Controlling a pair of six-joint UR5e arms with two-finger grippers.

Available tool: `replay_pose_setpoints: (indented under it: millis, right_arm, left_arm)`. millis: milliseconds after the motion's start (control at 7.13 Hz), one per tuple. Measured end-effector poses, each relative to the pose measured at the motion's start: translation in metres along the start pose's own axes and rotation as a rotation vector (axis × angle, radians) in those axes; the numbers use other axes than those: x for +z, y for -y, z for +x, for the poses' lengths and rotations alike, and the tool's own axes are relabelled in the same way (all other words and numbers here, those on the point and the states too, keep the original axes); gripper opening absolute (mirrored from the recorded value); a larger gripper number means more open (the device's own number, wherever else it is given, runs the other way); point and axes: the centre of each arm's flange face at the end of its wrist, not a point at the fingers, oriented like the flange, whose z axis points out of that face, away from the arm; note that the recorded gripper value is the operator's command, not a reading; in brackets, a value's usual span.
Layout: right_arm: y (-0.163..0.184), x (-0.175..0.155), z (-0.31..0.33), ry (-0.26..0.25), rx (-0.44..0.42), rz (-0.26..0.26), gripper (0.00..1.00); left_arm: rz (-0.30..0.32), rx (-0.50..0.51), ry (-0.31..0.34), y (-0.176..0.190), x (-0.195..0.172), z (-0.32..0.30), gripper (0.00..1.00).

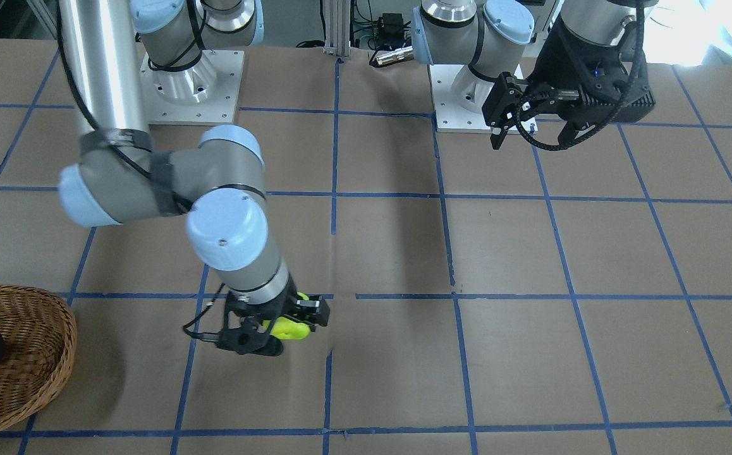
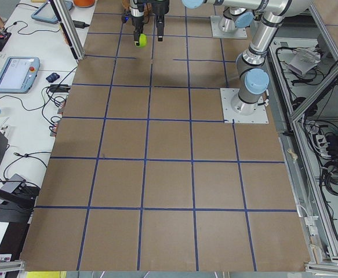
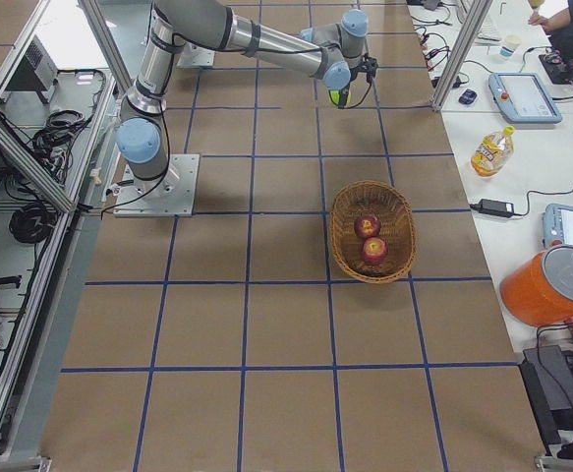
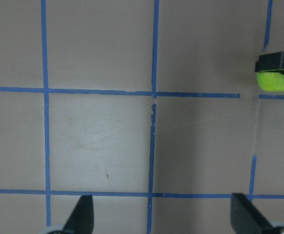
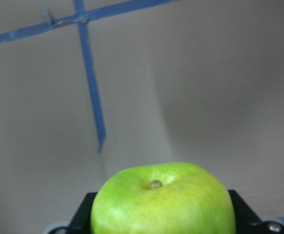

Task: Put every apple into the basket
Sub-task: 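Carry the green apple toward the basket with the right gripper, then lower the green apple into the basket and open the right gripper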

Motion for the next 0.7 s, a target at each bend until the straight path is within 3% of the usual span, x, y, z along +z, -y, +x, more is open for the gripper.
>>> replay_pose_setpoints:
  millis: [140,421,701]
  right_arm:
    - [0.026,-0.035,0.062,-0.039,0.039,0.001,0.00]
    - [0.069,-0.065,0.191,-0.131,0.061,0.016,0.00]
    - [0.087,-0.078,0.292,-0.153,0.040,0.010,0.00]
  left_arm:
    - [-0.001,0.000,0.000,0.000,0.000,0.000,1.00]
    - [-0.010,0.001,0.003,0.001,0.004,0.000,1.00]
    - [-0.010,0.010,0.003,0.003,0.005,-0.002,1.00]
